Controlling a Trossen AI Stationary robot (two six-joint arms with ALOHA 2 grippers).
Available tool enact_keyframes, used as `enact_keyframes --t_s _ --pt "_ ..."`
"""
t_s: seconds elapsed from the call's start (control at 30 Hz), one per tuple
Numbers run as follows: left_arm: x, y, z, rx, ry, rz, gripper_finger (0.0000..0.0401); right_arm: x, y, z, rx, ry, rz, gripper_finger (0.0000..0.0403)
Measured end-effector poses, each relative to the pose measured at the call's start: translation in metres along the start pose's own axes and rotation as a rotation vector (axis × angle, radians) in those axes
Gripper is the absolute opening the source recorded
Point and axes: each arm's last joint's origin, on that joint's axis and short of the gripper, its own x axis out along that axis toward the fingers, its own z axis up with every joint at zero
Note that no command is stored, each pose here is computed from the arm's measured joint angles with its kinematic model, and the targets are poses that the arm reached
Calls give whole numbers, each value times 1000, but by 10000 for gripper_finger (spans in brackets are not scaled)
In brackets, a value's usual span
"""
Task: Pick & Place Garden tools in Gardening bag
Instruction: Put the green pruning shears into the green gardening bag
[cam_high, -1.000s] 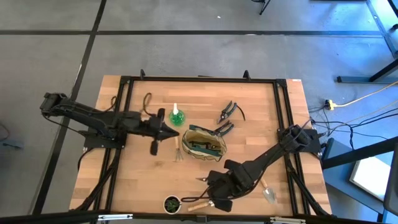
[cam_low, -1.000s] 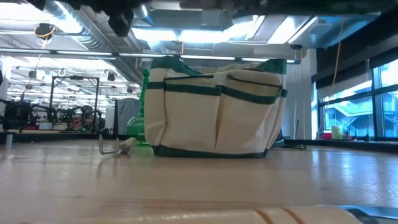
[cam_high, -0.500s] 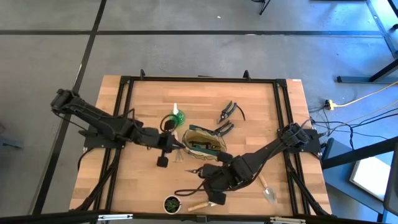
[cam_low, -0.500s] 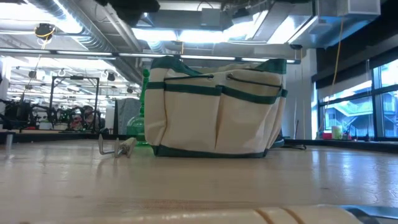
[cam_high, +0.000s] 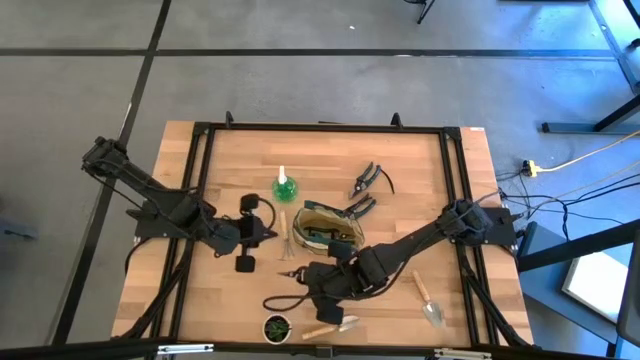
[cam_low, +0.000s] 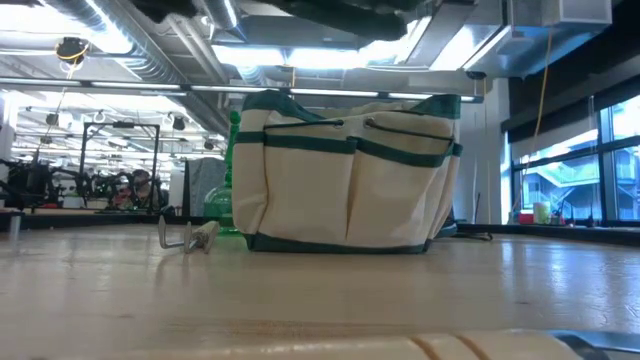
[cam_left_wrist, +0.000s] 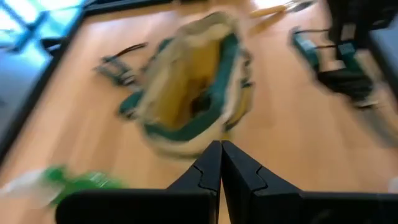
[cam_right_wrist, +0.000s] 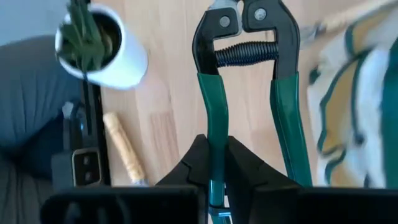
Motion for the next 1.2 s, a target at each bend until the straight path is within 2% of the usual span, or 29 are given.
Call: enact_keyframes --t_s 0.2,0.37,0.5,0.6,0.73,1.0,1.2 --pt "-21 2 -9 -1 -32 112 6 -27 11 23 -138 -212 44 23" --pt "-33 -5 -11 29 -93 125 6 -77 40 35 -260 -504 36 23" --pt "-43 -14 -9 68 -177 149 6 -106 65 34 -377 -705 100 23" --pt "-51 -24 -3 93 -268 142 6 -122 75 31 -437 -799 127 23" --pt "-58 -40 3 169 -408 62 6 -128 78 30 -466 -834 132 23" --pt "-68 -56 15 344 -798 -295 6 -130 79 31 -499 -859 127 23" --pt "-62 -61 19 360 -899 -289 6 -130 79 35 -544 -870 196 23"
